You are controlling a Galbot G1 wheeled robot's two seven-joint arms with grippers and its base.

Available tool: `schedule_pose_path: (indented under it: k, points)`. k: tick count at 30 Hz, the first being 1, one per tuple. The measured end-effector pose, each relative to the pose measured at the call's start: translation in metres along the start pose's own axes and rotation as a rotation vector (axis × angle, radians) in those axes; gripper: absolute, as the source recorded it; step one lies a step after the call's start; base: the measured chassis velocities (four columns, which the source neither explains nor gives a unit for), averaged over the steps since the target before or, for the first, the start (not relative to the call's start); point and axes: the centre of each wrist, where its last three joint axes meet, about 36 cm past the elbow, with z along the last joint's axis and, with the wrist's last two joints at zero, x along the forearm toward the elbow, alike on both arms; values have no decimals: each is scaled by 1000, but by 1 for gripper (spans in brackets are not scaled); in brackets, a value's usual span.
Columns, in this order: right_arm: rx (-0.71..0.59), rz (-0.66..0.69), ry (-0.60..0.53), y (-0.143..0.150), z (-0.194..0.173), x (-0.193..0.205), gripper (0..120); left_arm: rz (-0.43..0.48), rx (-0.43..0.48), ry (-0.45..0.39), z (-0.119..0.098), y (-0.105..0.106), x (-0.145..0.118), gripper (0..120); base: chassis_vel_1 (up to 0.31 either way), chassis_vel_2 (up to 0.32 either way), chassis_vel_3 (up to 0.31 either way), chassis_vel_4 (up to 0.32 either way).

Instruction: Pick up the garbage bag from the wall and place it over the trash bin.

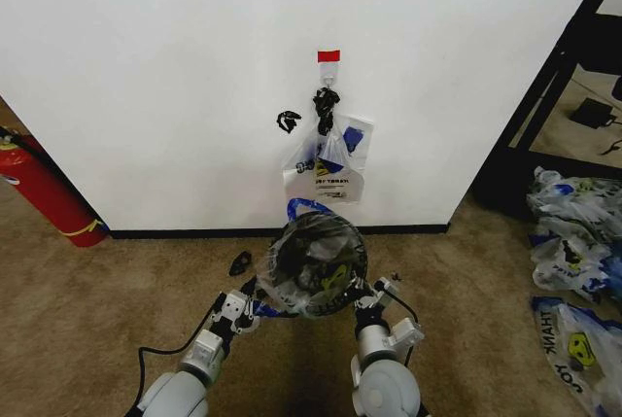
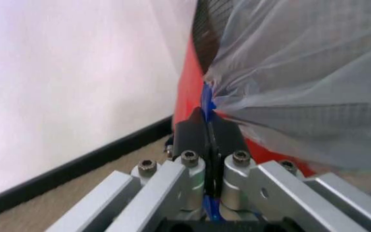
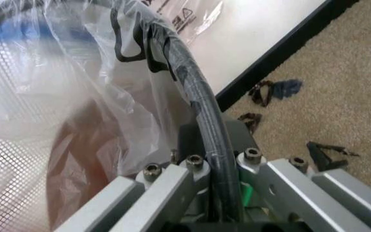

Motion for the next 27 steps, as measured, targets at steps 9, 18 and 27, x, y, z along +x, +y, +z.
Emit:
schedule_pose_path:
  k: [9,18,27]
  points:
    - [-30,8,0,5,-9,-10,0,172,-106,-173,24,35,-3,28,0,0,0,0]
    - [-20,39,2,-5,-10,-24,0,467,-237,-284,22,78,-11,61,0,0,0,0]
    - [-17,43,-2,-7,-11,-26,0,473,-253,-313,24,96,-14,91,0,0,0,0]
